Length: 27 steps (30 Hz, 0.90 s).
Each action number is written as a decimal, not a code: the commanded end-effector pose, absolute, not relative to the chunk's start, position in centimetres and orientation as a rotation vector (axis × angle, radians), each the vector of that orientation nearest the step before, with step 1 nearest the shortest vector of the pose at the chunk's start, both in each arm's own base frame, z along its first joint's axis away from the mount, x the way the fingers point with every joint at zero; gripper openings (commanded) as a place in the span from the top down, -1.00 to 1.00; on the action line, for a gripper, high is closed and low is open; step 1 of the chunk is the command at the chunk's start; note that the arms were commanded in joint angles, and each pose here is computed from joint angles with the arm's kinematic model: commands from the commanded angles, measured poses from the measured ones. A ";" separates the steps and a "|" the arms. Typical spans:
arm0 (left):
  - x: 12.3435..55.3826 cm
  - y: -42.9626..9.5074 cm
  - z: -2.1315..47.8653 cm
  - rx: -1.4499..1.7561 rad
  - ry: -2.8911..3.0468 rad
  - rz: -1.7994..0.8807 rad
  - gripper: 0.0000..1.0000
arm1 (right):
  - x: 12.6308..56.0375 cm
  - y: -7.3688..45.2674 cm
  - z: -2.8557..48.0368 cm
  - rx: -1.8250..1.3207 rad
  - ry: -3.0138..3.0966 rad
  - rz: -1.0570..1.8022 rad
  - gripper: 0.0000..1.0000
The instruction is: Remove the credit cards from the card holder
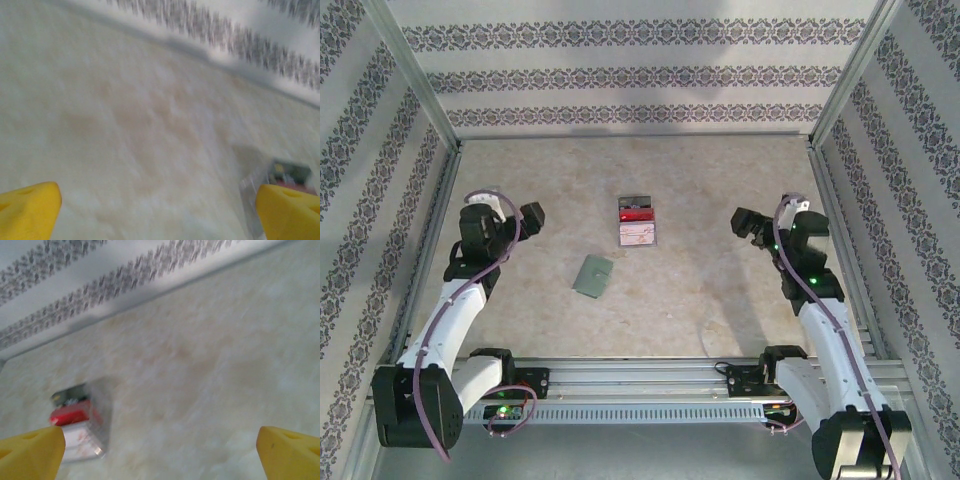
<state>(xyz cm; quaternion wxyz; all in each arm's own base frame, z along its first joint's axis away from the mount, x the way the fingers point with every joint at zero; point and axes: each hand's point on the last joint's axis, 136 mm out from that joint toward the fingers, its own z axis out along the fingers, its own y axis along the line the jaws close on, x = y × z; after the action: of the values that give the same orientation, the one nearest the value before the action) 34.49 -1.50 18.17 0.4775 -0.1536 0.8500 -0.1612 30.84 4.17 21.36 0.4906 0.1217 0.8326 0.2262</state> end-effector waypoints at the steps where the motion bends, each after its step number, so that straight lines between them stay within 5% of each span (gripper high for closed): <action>1: 29.9 -5.2 14.4 -0.468 2.367 -0.678 -0.90 | 27.7 7.1 18.7 0.401 2.191 0.820 -0.96; 7: 27.1 -7.3 12.4 -0.405 2.526 -0.806 -0.66 | 27.2 9.7 16.9 0.406 2.280 1.019 -0.96; 19: 28.8 -12.7 8.1 -0.365 2.571 -1.050 -0.37 | 27.8 11.7 15.6 0.274 2.324 0.947 -0.96; 22: 29.0 -13.8 6.9 -0.325 2.633 -1.030 -0.16 | 27.9 11.8 15.5 0.273 2.316 0.948 -0.96; 27: 28.8 -13.6 4.8 -0.240 2.762 -0.805 -0.14 | 27.8 11.8 15.5 0.259 2.311 0.939 -0.96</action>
<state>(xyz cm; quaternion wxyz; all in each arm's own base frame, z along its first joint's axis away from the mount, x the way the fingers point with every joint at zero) 28.00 -13.87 4.67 0.1119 -0.1078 0.9352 -0.3182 27.76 11.65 15.61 0.3005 0.1089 0.8763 0.3605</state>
